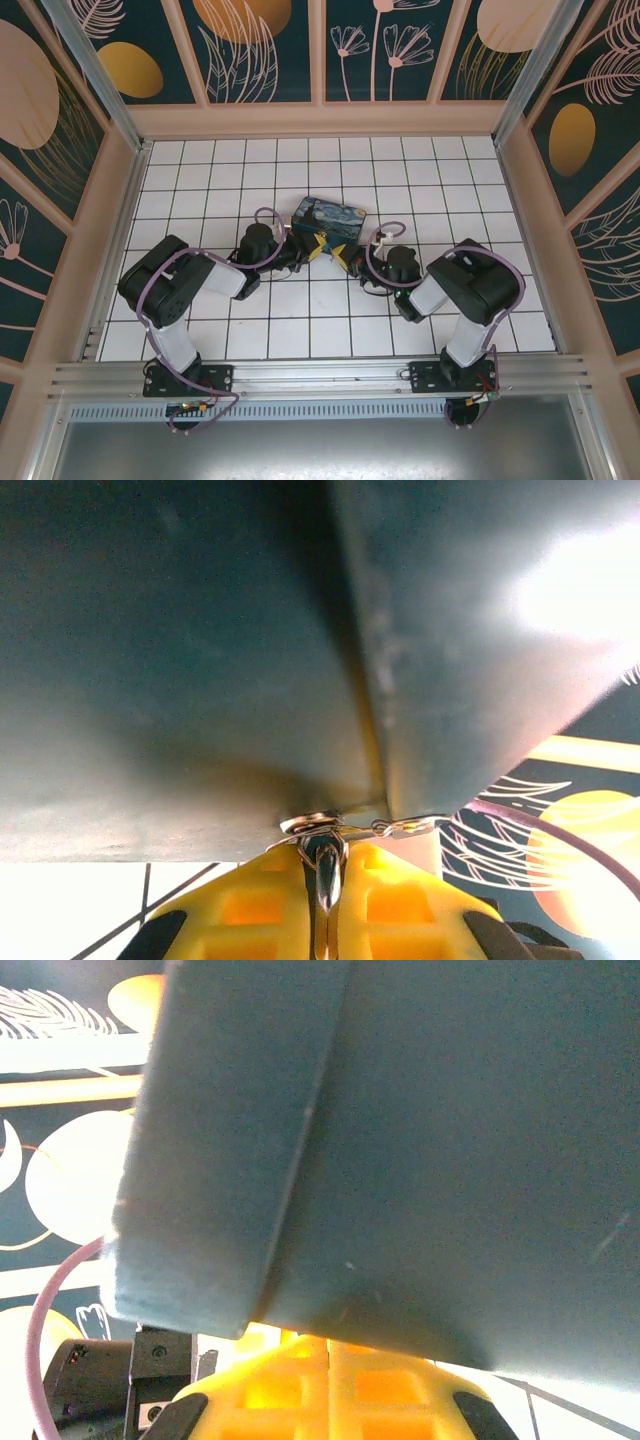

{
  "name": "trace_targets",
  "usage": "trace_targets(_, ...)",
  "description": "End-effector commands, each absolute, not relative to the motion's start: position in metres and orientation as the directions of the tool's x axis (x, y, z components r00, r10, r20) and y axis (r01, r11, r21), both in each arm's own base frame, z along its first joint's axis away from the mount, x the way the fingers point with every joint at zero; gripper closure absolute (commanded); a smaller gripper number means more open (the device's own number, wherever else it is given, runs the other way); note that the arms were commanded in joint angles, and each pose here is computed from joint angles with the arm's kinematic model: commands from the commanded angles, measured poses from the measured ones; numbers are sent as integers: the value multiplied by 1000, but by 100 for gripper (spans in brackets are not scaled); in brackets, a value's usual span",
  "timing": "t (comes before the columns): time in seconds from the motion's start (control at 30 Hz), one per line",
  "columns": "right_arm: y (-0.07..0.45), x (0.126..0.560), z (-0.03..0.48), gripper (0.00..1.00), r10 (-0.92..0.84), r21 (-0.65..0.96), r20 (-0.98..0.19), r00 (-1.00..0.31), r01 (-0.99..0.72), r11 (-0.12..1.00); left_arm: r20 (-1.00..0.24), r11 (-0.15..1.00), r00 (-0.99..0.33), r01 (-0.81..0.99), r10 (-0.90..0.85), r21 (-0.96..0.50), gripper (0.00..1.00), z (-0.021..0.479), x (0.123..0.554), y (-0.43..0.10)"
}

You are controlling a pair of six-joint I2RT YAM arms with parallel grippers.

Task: Unlock a padlock with a key

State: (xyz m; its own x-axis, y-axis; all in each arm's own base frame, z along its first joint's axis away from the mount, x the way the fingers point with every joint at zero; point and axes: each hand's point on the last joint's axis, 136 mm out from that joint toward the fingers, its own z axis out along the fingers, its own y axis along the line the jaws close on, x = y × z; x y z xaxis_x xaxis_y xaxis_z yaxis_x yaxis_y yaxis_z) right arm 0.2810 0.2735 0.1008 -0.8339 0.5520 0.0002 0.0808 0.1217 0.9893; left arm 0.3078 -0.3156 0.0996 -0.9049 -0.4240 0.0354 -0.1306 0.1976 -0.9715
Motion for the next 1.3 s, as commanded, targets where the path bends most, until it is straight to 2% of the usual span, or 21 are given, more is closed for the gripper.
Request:
trace_targets(0.0,265,293,121,100,583,992,-78,-809,-5,125,18,173,-967,-64,-255,-983,100,114,273,-336)
trace_targets(0.27,267,294,117,100,551,979,-146,-822,-40,199,18,173,-967,-64,-255,-983,100,113,274,-337)
trace_targets(0.53,274,296,130,100,474,928,-336,-814,-199,316,19,181,-969,-65,-245,-981,100,111,271,-336)
trace_targets(0.7,275,299,132,100,445,898,-397,-803,-239,369,17,185,-971,-63,-237,-981,100,110,271,-337)
trace_targets(0.8,274,300,132,100,463,907,-380,-801,-227,354,16,185,-973,-60,-228,-981,100,110,270,-338)
trace_targets(1.03,267,293,145,100,534,984,-178,-826,-142,108,-1,184,-983,-33,-186,-982,100,110,264,-340)
trace_targets(1.13,271,291,146,100,517,987,-158,-841,-131,89,-8,187,-987,-23,-161,-982,100,109,259,-339)
trace_targets(1.27,272,293,140,100,506,984,-175,-845,-127,128,-10,187,-987,-20,-158,-982,100,107,258,-339)
